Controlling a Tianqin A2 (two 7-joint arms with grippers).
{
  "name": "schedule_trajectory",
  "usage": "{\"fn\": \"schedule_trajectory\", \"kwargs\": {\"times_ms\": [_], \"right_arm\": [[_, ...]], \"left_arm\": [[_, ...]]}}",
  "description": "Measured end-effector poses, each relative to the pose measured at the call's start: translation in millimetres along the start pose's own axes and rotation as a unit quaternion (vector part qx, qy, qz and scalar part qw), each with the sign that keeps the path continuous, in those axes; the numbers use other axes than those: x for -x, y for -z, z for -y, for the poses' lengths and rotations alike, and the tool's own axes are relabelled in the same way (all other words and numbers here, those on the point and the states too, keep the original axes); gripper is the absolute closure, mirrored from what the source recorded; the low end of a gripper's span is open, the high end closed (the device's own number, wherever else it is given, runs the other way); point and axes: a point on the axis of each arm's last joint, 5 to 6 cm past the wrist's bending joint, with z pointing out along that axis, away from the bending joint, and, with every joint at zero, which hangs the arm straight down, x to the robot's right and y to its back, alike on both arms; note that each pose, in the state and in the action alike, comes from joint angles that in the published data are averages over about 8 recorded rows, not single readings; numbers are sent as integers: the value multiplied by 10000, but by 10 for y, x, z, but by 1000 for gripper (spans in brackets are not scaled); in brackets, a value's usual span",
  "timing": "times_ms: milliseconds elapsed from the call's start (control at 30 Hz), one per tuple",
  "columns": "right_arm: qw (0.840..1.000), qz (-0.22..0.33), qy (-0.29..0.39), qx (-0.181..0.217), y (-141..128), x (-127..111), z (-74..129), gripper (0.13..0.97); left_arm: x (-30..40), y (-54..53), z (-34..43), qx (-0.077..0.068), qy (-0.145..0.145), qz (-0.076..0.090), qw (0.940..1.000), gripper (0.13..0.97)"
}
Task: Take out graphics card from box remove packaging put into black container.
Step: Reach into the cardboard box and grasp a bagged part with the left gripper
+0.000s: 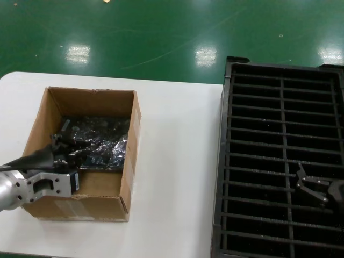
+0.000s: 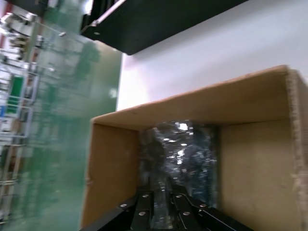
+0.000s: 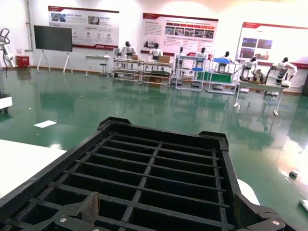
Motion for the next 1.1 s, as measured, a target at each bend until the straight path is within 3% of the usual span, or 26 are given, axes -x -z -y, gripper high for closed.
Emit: {"fn": "schedule_trajectory", "kwargs": {"times_ms": [233,600,833,1100], "right_arm": [[10000,0,0,0,0,0,0,130],[10000,0,0,0,0,0,0,130],[10000,0,0,0,0,0,0,130],[10000,0,0,0,0,0,0,130]], "left_arm": [[35,-31,-33,-78,1,-427,9991,876],[110,-195,-123,-11,-87,-825,9966,713],[98,-351,-173,117,-183,-900,9957,535],[34,-505,-179,169,-194,-780,9966,475]]}}
